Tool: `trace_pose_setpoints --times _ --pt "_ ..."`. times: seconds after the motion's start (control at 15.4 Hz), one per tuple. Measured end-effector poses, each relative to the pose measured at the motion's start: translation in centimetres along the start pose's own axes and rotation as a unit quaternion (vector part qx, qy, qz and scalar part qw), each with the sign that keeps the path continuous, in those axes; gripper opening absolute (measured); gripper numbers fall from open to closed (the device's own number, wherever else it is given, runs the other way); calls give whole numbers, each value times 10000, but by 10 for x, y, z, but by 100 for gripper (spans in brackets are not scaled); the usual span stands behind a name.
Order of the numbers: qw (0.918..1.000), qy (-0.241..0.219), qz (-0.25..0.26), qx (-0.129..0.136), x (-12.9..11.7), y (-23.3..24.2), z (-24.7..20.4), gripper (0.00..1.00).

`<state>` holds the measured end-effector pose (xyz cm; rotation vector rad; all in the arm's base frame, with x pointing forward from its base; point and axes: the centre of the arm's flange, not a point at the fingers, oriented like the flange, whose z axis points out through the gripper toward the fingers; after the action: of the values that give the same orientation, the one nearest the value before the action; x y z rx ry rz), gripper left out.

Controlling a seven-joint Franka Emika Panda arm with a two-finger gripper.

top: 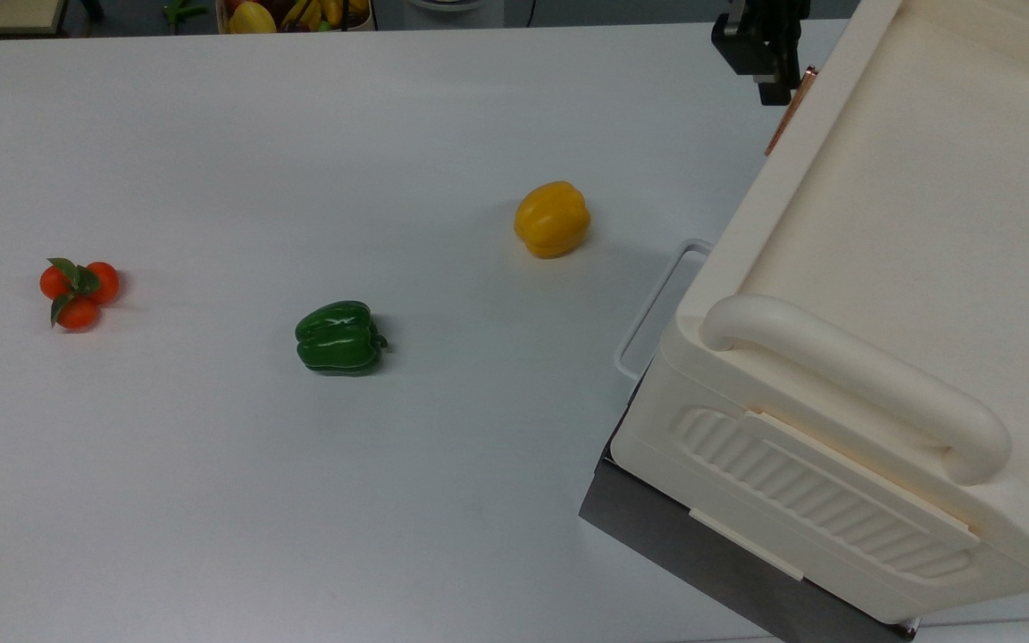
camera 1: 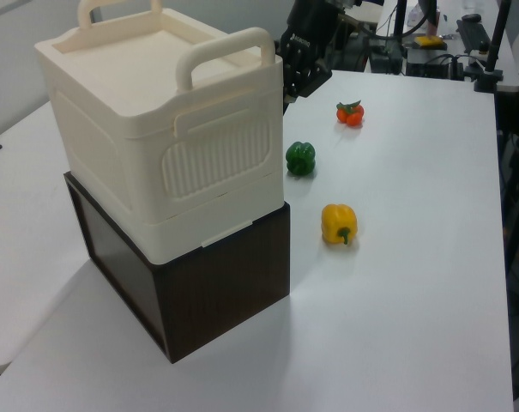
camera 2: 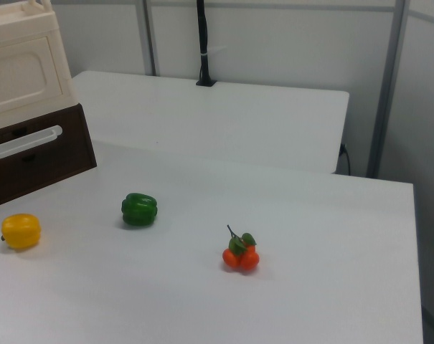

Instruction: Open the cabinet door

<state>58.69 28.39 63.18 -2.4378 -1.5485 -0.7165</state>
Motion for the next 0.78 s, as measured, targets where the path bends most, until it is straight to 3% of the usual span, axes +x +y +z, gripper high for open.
trace_pose_setpoints --times 0.78 --pt "9999 100 -46 -6 6 -5 4 15"
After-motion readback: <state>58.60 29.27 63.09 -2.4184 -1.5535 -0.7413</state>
